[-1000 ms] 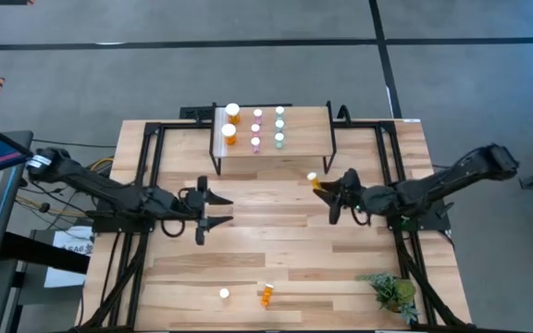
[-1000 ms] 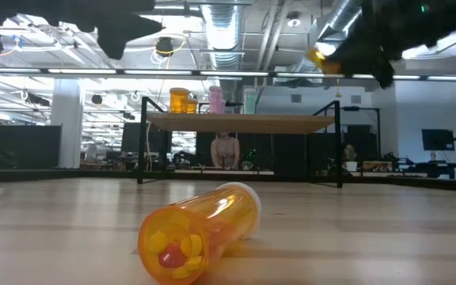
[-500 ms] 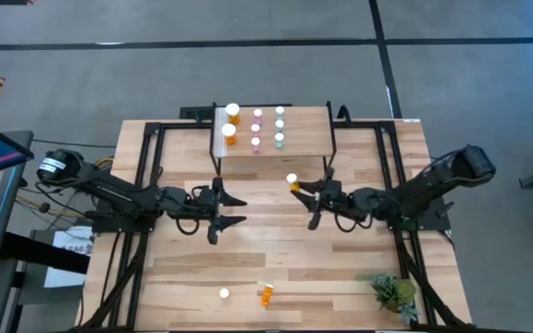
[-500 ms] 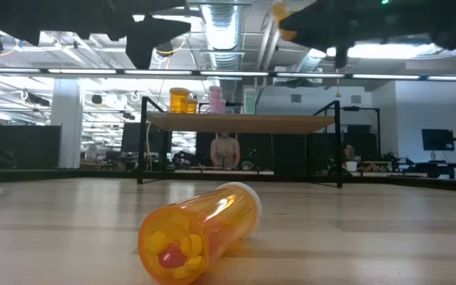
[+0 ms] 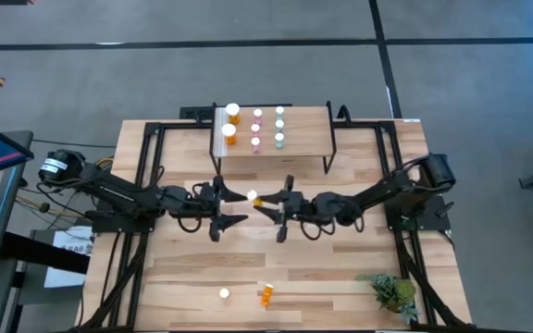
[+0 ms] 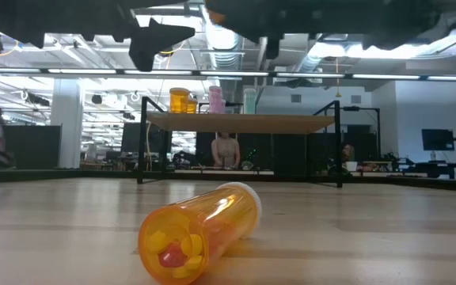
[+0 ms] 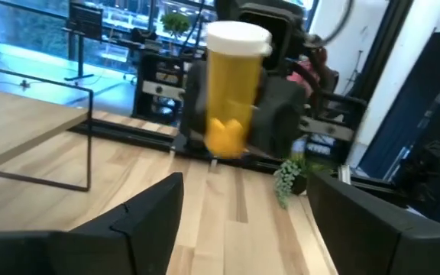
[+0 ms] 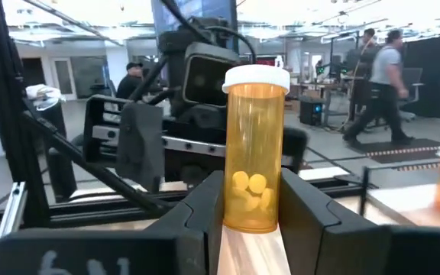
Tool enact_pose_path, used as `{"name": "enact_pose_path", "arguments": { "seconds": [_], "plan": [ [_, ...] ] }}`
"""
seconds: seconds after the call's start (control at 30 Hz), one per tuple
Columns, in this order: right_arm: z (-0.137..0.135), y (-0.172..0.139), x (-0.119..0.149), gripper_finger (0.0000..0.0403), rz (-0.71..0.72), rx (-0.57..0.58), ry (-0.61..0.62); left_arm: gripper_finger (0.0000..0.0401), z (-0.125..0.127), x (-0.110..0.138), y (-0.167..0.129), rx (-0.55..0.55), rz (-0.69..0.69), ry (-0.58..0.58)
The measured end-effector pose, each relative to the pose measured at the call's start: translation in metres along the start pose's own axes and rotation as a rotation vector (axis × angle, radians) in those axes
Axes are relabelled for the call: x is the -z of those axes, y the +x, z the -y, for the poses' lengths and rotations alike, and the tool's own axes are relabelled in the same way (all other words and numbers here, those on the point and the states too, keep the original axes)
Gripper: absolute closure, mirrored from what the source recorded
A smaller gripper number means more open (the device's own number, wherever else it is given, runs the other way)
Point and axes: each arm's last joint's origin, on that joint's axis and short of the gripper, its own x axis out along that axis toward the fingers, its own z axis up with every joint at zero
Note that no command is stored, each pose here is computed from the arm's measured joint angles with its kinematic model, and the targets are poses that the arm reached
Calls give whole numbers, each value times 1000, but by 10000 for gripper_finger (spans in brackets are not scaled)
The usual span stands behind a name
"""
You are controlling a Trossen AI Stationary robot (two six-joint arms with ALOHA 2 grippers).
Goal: Pick and place medicine bottles onto shelf by color
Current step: Put the top small orange pill bottle on the shelf
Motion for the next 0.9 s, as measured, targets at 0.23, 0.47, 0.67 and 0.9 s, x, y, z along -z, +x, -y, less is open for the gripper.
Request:
{"name": "enact_pose_path", "arguments": {
  "seconds": [0.23,0.47,0.67,0.9],
  "plan": [
    [-9,20,15,284,-22,-37,-7,133,-1,0,0,-43,11,0],
    [-10,24,19,284,-32,-49,16,133,-2,-1,0,-73,21,10],
    [-11,24,19,284,-39,-50,15,133,-2,-1,0,-81,21,53],
    [-11,24,18,284,-26,-52,30,133,7,-3,-2,-84,56,138]
  ]
}}
